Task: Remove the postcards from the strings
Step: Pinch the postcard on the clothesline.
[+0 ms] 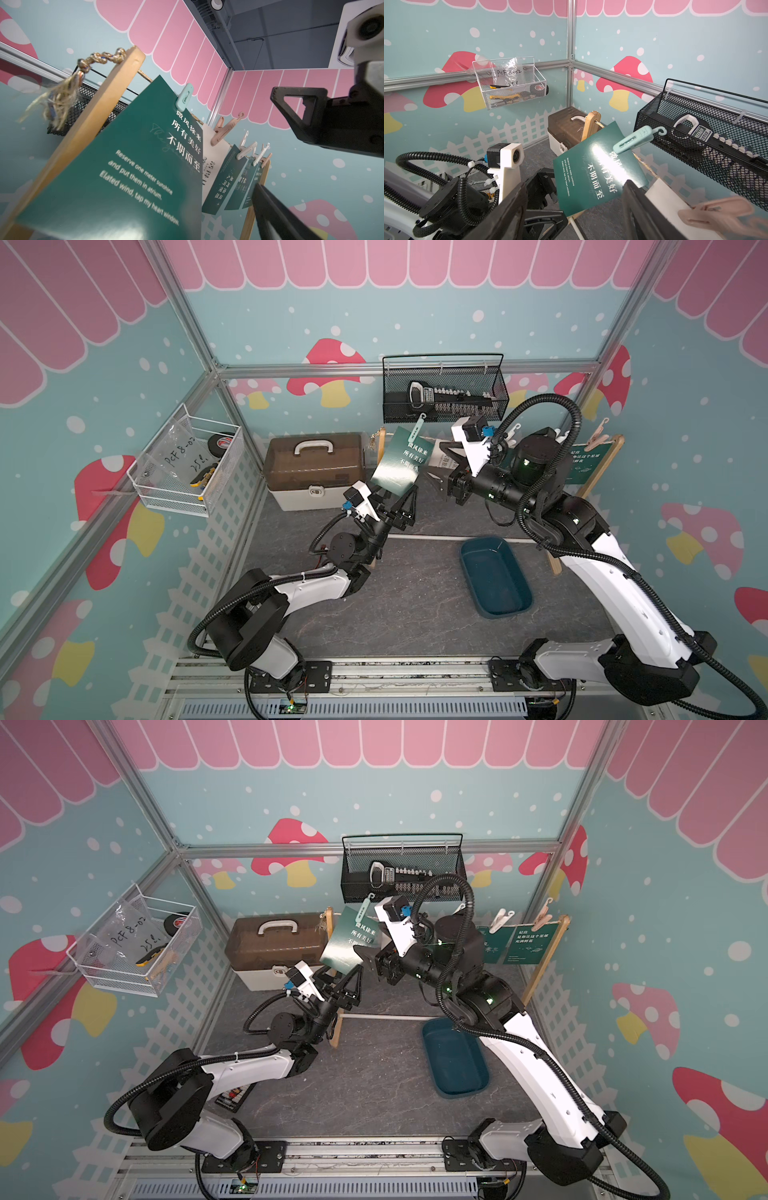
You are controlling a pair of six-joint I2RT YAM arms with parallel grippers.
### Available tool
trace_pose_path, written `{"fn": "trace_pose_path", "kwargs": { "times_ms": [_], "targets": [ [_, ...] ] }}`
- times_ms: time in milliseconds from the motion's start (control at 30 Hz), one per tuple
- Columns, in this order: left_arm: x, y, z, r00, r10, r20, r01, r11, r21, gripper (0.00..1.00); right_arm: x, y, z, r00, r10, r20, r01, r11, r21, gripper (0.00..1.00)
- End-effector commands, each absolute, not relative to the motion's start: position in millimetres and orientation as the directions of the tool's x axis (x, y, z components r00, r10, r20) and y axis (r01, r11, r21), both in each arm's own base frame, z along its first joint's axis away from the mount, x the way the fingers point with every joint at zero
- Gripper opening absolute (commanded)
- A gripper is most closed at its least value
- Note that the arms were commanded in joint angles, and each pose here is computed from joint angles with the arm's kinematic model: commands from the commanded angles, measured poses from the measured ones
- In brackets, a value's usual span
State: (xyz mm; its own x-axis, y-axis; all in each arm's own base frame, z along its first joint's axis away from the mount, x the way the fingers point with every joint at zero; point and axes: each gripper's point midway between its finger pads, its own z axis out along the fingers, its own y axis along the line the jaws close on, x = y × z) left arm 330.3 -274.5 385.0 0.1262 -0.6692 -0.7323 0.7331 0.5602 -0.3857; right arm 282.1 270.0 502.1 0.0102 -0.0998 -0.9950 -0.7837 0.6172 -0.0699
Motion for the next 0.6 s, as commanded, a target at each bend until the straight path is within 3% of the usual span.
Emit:
{"fn": "trace_pose_path", "kwargs": {
  "times_ms": [0,233,567],
  "targets": [
    [334,-266,396,0.12,-0.697,-0.707,0.736,0.541,-0.407,0.81,281,262,514,0.048,-0.106,-0.993,-0.77,0.63,-0.105,0.71],
    [342,-269,401,0.095,-0.692,-0.715,0.739,0.531,-0.416,0.66,298,254,531,0.025,-0.07,-0.997,-0.797,0.601,-0.063,0.65],
    [344,-270,397,0.065,-0.705,-0.706,0.759,0.494,-0.424,0.47,306,265,553,-0.015,-0.062,-0.998,-0.877,0.479,-0.017,0.66]
  ]
}}
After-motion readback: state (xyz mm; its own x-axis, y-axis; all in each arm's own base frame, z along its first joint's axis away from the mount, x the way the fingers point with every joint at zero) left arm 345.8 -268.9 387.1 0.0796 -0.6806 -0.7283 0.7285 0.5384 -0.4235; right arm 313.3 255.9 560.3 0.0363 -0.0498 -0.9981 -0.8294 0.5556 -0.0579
